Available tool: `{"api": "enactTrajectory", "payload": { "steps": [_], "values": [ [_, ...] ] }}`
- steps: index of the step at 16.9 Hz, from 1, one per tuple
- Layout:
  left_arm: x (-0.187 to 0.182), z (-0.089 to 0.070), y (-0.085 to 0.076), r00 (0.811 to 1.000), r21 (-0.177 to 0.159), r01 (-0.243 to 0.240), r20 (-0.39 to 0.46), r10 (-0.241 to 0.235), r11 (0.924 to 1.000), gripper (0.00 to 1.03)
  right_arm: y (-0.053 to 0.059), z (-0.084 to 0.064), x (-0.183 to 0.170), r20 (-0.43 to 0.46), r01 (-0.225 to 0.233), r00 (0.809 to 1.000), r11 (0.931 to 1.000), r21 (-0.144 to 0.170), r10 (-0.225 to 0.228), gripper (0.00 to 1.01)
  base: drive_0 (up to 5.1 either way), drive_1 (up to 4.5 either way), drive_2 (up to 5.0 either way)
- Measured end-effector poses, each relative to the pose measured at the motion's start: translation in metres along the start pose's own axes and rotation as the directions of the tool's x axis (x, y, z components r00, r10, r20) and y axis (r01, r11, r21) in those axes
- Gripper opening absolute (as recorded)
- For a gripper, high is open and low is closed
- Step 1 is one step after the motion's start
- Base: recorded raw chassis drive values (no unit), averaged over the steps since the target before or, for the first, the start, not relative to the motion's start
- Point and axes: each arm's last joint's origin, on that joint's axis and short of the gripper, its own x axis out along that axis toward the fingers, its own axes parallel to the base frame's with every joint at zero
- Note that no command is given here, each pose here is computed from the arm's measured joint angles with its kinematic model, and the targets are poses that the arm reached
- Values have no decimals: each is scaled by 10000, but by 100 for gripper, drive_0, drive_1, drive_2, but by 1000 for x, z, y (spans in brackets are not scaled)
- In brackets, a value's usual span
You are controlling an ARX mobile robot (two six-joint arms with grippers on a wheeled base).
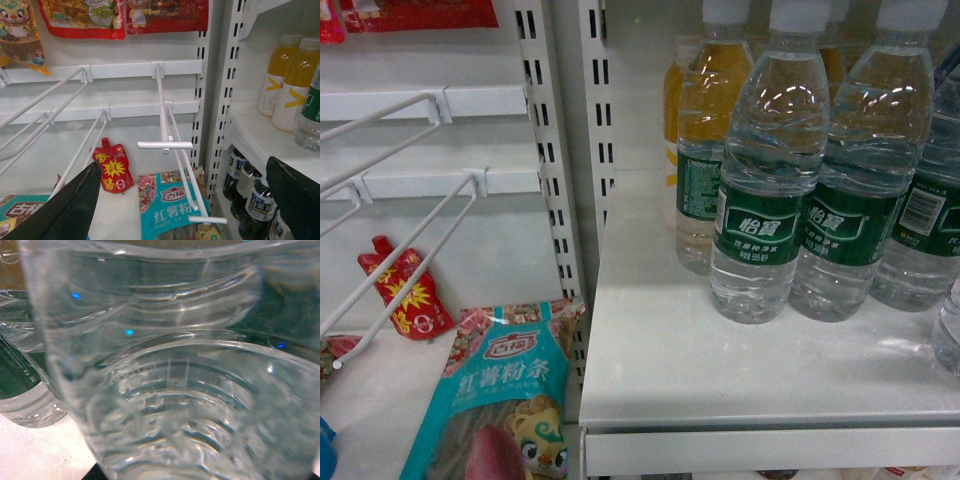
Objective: Move water from second to third shelf
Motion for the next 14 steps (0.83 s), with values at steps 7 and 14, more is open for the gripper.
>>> {"api": "enactTrajectory", "payload": {
  "steps": [7, 14],
  "values": [
    [0, 0, 0, 10000, 0, 0, 4, 0, 10000, 98, 0, 3, -1, 354, -92, 9993, 9998, -152, 97, 97, 0, 0, 0],
    [0, 0, 0, 10000, 0, 0, 0, 0, 10000, 98, 1, 3, -1, 260, -307, 9992, 9994, -149, 311, 98, 0, 0, 0]
  ]
}}
